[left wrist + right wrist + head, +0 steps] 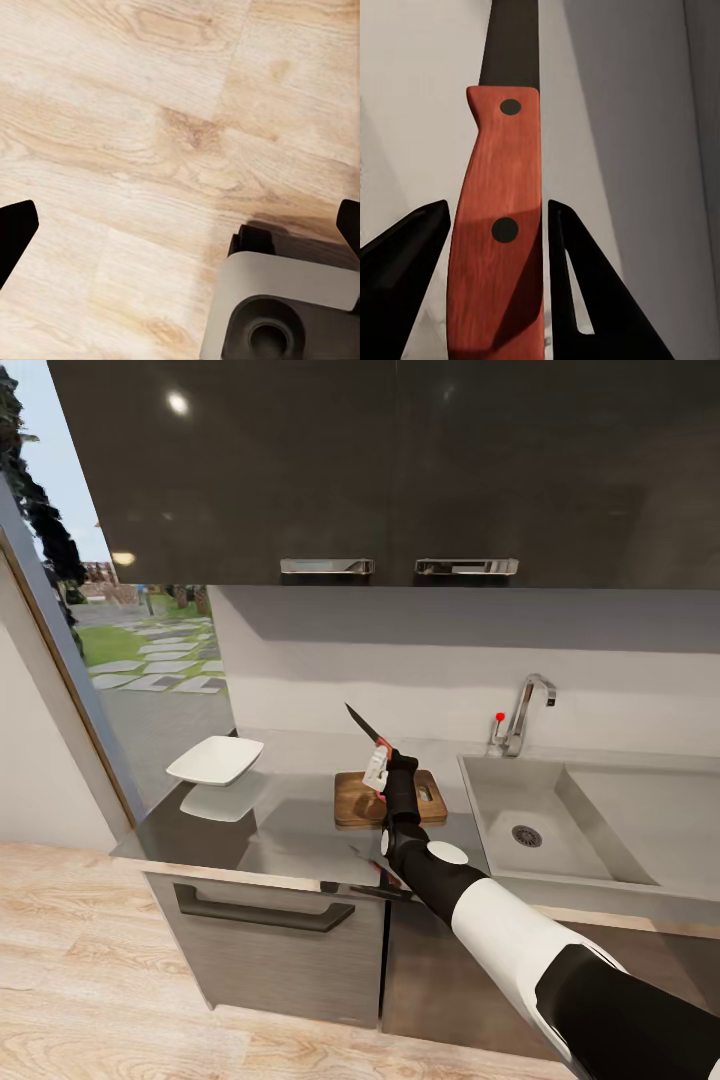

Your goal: In the kitchen, take the Vidalia onion out of the sink, dice it on the chopping board with the paring knife, put the diced onion into the bowl on the countertop, then place both the paring knife and the chopping board into the sink.

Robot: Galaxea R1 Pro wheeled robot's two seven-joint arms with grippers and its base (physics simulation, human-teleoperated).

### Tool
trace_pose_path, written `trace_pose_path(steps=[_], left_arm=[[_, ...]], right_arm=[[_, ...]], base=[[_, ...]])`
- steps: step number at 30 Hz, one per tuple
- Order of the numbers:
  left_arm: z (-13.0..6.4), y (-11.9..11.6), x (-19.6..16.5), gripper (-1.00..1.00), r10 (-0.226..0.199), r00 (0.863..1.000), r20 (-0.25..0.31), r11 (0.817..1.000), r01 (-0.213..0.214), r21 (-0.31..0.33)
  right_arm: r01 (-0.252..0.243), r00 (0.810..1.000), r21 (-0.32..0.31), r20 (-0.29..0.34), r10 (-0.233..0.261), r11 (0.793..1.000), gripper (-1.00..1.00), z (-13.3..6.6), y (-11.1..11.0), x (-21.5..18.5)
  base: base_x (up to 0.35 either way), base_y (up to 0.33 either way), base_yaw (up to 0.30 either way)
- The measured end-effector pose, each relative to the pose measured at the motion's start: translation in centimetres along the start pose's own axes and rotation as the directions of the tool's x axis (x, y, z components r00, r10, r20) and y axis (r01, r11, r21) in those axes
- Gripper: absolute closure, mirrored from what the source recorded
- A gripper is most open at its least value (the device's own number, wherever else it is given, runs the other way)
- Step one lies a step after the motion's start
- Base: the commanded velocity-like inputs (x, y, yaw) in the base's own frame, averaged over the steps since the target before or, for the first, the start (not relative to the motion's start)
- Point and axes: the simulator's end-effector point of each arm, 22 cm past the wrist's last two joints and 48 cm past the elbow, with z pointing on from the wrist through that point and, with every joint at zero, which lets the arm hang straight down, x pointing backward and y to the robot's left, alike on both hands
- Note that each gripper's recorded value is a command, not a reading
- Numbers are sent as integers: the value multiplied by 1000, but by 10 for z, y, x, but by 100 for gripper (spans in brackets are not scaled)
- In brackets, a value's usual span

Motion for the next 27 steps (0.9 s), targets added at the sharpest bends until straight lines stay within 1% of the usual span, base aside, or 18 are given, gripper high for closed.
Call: trace_pose_path(steps=[5, 6, 8, 13, 14, 17, 19, 27], left_arm=[[0, -1, 1, -100, 0, 1000, -2, 1000, 0, 1], [0, -2, 1, -100, 1, 1000, -2, 1000, -1, 2], [0, -2, 1, -100, 1, 1000, -2, 1000, -1, 2], [0, -5, 1, -100, 1, 1000, -3, 1000, -1, 5], [-1, -6, 1, -100, 1, 1000, -3, 1000, -1, 8], [-1, -7, 1, -100, 1, 1000, -3, 1000, -1, 9], [-1, -7, 1, -100, 1, 1000, -3, 1000, -1, 9], [-1, -8, 1, -100, 2, 1000, -2, 1000, -2, 9]], right_arm=[[-10, 1000, -6, -9, 10, 1000, 100, 0, 2, 3], [-16, 1000, -15, -26, 16, 1000, 100, -1, 6, 13], [-18, 999, -18, -34, 18, 1000, 100, -1, 8, 18], [-9, 999, 28, -48, 11, 1000, 100, -1, -1, 30], [-6, 999, 53, -51, 9, 999, 100, -1, -6, 32], [-3, 999, 66, -54, 6, 998, 100, -2, -9, 34], [-2, 998, 67, -56, 6, 998, 100, -3, -8, 35], [2, 998, 40, -66, 1, 999, 100, -12, 9, 39]], base=[[0, 0, 0], [0, 0, 0], [0, 0, 0], [0, 0, 0], [0, 0, 0], [0, 0, 0], [0, 0, 0], [0, 0, 0]])
